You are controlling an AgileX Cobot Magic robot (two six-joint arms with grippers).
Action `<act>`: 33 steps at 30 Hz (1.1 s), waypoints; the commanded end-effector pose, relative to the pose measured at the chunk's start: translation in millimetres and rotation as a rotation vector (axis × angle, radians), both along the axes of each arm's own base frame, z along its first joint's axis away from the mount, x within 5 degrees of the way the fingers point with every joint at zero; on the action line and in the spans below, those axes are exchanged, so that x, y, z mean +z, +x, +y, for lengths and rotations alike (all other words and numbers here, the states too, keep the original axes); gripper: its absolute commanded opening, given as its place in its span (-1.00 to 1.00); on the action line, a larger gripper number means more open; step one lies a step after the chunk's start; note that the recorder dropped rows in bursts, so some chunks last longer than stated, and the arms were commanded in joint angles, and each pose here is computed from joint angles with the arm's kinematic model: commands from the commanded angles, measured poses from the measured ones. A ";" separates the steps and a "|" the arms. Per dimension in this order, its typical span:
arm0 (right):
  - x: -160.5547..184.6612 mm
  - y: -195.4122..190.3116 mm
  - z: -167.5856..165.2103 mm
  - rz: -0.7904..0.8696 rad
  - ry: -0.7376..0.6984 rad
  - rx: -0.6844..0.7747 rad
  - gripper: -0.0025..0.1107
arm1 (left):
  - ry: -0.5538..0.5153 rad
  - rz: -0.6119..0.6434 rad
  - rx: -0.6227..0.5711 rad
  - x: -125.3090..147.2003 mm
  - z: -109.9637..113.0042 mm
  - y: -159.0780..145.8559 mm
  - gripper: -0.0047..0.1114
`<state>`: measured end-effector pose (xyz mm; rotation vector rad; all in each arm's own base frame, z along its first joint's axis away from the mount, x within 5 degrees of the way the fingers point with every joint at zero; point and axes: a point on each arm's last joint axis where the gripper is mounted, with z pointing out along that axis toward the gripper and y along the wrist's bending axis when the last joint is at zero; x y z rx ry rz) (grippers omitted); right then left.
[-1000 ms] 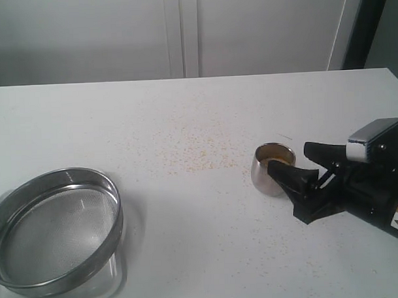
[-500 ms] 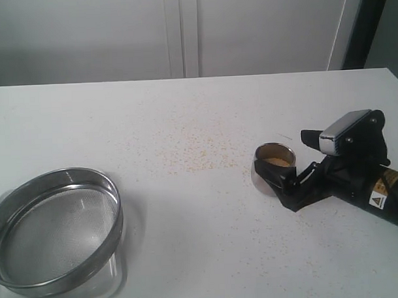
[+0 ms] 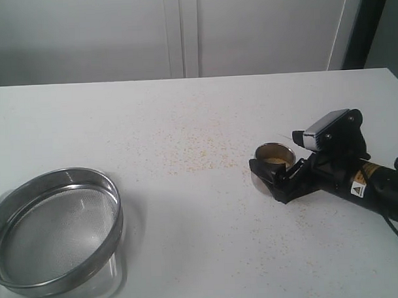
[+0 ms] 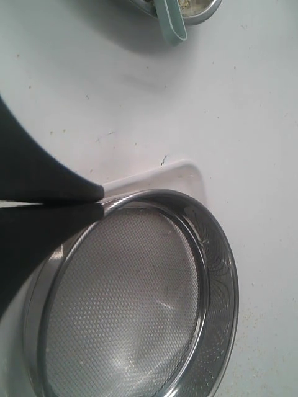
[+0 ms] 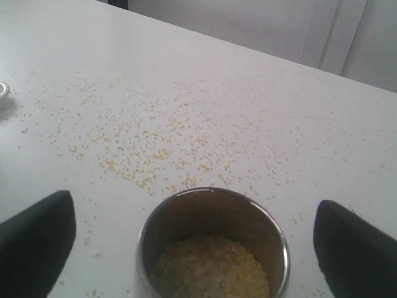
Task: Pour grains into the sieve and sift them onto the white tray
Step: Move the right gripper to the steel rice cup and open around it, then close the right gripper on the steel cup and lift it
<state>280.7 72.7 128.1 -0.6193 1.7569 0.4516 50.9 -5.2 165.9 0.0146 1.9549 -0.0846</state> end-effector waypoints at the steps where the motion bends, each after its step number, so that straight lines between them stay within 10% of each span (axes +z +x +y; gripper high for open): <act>1: -6.8 6.2 0.8 0.007 -0.009 0.001 0.76 | -0.008 -0.002 0.002 -1.2 -0.2 -0.1 -0.92; 33: -50.8 24.1 3.8 0.054 -0.032 0.027 0.67 | -0.008 -0.002 0.002 -1.2 -0.2 -0.1 -0.92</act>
